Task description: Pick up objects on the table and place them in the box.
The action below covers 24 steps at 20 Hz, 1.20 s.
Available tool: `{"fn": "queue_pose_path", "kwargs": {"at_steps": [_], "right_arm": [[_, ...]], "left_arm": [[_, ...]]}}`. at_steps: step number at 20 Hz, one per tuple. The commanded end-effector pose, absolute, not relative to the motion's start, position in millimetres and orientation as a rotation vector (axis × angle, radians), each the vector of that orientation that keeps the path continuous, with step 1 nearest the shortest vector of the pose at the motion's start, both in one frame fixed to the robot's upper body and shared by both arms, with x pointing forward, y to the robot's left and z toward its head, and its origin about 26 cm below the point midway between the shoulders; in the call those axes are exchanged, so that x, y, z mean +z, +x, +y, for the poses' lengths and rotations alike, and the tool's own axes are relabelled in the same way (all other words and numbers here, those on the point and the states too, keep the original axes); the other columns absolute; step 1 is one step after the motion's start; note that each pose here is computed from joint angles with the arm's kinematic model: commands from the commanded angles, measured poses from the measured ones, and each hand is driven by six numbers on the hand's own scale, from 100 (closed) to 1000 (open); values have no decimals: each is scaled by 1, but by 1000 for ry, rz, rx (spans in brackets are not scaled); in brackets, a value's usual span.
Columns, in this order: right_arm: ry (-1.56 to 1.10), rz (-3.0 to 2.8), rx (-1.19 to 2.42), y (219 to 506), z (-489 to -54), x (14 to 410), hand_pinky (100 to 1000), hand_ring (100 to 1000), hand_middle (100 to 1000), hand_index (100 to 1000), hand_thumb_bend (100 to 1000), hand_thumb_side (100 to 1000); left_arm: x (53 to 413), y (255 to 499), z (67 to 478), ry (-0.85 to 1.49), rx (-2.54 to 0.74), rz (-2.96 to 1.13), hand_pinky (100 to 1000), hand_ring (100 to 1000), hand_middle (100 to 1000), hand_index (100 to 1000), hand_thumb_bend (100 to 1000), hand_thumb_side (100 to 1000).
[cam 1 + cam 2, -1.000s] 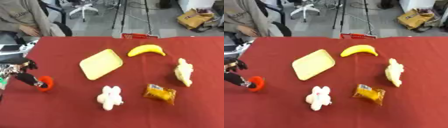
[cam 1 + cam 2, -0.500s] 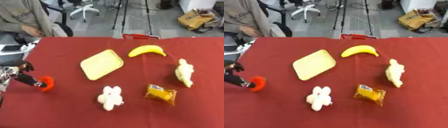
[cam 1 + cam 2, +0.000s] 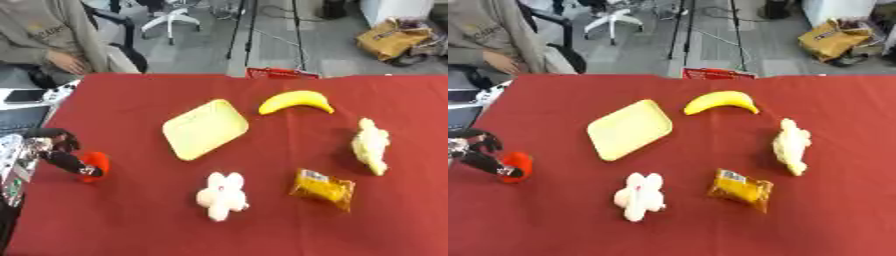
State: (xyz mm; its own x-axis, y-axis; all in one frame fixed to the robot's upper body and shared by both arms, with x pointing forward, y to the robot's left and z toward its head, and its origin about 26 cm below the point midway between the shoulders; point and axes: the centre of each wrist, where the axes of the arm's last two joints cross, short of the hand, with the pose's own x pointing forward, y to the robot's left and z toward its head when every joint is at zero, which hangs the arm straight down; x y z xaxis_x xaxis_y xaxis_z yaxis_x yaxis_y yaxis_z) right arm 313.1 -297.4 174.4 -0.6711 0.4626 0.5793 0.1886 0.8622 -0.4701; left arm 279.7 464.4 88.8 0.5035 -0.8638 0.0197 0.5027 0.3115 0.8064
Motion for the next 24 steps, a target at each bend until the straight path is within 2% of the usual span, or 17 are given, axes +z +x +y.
{"fn": "queue_pose_path", "kwargs": {"at_steps": [1, 6, 8, 9, 10, 11, 13, 14, 16, 19, 24], "right_arm": [[-495, -2324, 506, 313, -300, 184, 751, 679, 846, 944, 395, 829], [-493, -2325, 504, 313, -300, 184, 751, 679, 846, 944, 394, 831], [-491, -2324, 505, 313, -300, 183, 751, 679, 847, 944, 394, 832], [-491, -2324, 505, 313, -300, 183, 751, 679, 847, 944, 393, 831], [-491, -2325, 505, 313, -300, 184, 751, 679, 847, 944, 393, 831], [-492, -2325, 504, 313, -300, 184, 751, 679, 847, 944, 393, 832], [-491, -2326, 505, 313, -300, 184, 751, 679, 847, 944, 393, 832], [-491, -2325, 505, 313, -300, 184, 751, 679, 847, 944, 393, 832], [-492, -2325, 504, 313, -300, 184, 751, 679, 847, 944, 393, 832], [-493, -2325, 504, 313, -300, 184, 751, 679, 847, 944, 393, 832], [-485, -2322, 508, 313, -300, 183, 751, 679, 847, 944, 393, 832]], "left_arm": [[96, 283, 469, 850, -977, -496, 749, 727, 760, 839, 850, 520], [85, 283, 465, 815, -999, -501, 706, 683, 741, 829, 823, 498], [80, 283, 463, 817, -1003, -508, 664, 635, 718, 811, 781, 468], [78, 283, 463, 820, -1005, -513, 624, 590, 685, 786, 721, 443], [77, 283, 462, 829, -1005, -520, 624, 590, 685, 786, 721, 443], [76, 283, 462, 840, -1004, -528, 552, 513, 605, 714, 591, 385], [75, 286, 460, 876, -995, -549, 498, 463, 544, 653, 495, 351], [76, 288, 459, 894, -991, -564, 473, 435, 515, 618, 420, 335], [79, 291, 456, 924, -984, -598, 462, 412, 495, 593, 327, 325], [85, 295, 453, 952, -975, -637, 462, 408, 492, 591, 288, 330], [152, 328, 417, 1087, -987, -954, 462, 403, 492, 607, 358, 387]]}}
